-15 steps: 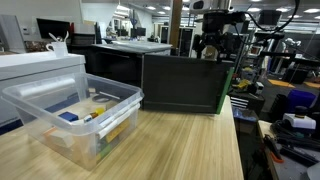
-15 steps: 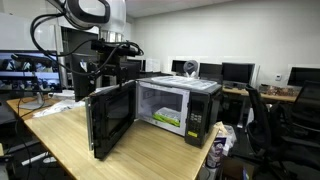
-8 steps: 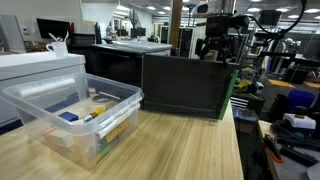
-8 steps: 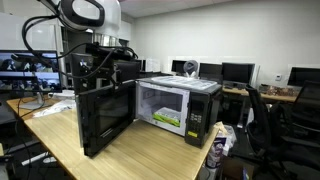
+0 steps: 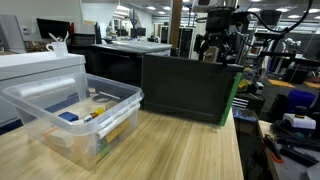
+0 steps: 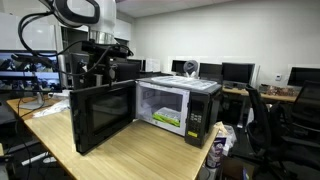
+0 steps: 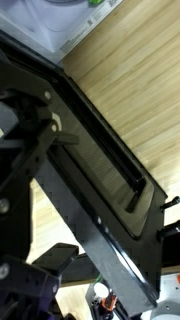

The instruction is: Open the microwave door.

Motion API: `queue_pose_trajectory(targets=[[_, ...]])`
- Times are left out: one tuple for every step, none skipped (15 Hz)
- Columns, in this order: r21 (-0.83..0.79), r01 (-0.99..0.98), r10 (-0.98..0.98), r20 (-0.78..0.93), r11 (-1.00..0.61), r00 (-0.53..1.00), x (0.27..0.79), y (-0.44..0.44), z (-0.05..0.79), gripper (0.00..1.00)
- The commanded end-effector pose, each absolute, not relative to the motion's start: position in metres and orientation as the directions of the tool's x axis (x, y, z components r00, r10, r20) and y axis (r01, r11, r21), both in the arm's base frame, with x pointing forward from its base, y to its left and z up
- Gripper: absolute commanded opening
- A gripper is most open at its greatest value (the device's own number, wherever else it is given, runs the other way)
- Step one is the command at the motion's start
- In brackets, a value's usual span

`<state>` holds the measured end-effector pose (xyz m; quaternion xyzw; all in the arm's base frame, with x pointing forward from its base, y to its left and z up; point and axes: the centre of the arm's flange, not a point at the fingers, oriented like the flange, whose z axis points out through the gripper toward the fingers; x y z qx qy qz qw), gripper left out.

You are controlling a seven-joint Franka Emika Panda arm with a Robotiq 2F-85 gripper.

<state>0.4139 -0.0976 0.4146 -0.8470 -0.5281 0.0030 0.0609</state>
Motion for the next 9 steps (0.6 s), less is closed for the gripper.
queue_pose_trajectory(targets=[[-0.106,0.912,0.906,0.117,-0.396,0.407,0.4079,-0.0835,0.4297,1.00],[-0.101,0.914,0.907,0.121,-0.393,0.403,0.4080,-0.0820,0.4307,1.00],[-0.100,0.914,0.907,0.125,-0.392,0.403,0.4085,-0.0805,0.4319,1.00],[-0.099,0.915,0.907,0.127,-0.390,0.400,0.4084,-0.0792,0.4332,1.00],[-0.100,0.916,0.908,0.129,-0.388,0.399,0.4077,-0.0784,0.4342,1.00],[-0.101,0.917,0.909,0.130,-0.386,0.397,0.4070,-0.0776,0.4347,1.00],[-0.106,0.917,0.909,0.128,-0.385,0.396,0.4065,-0.0767,0.4347,1.00],[-0.109,0.917,0.910,0.127,-0.384,0.396,0.4060,-0.0761,0.4347,1.00],[-0.114,0.917,0.910,0.126,-0.383,0.396,0.4051,-0.0754,0.4346,1.00]])
